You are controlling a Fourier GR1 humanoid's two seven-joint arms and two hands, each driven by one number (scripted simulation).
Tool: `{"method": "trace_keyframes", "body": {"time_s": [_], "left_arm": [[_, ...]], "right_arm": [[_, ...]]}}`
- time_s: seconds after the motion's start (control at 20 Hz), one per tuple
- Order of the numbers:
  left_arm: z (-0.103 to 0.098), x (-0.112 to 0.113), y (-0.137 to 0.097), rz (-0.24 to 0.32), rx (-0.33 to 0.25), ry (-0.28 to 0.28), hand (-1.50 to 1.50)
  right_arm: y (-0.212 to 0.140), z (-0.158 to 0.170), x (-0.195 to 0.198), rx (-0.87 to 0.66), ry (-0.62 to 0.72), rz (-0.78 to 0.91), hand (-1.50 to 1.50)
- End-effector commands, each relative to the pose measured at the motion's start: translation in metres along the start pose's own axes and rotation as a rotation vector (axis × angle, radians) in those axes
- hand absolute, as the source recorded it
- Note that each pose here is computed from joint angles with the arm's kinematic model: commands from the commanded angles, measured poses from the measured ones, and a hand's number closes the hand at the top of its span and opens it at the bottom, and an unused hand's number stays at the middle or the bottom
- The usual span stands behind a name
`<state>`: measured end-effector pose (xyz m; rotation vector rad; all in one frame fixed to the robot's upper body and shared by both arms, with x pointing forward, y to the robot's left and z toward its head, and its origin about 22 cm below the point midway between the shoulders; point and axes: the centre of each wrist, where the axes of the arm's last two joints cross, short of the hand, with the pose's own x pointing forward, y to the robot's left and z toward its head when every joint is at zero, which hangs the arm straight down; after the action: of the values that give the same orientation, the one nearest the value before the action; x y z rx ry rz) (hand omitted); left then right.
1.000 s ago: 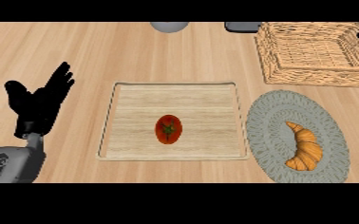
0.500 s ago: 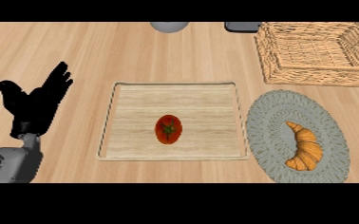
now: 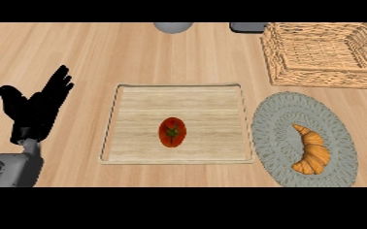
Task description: Pick the croissant from the placemat and place it in the basket
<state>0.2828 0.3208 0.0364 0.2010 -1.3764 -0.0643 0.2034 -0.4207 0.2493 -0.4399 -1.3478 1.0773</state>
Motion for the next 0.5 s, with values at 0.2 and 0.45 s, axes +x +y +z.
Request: {"method": "trace_keyframes", "body": {"time_s": [0.2,0.45], "left_arm": [[-0.003,-0.006,-0.011,0.000,-0.006,-0.012,0.00],[-0.004,0.007,-0.021,0.009,-0.025,-0.009,0.00]], "right_arm": [[0.066,-0.006,-0.046,-0.071,-0.044,-0.027,-1.50],[0.117,-0.052,-0.058,-0.099,-0.064,-0.046,-1.50]]}}
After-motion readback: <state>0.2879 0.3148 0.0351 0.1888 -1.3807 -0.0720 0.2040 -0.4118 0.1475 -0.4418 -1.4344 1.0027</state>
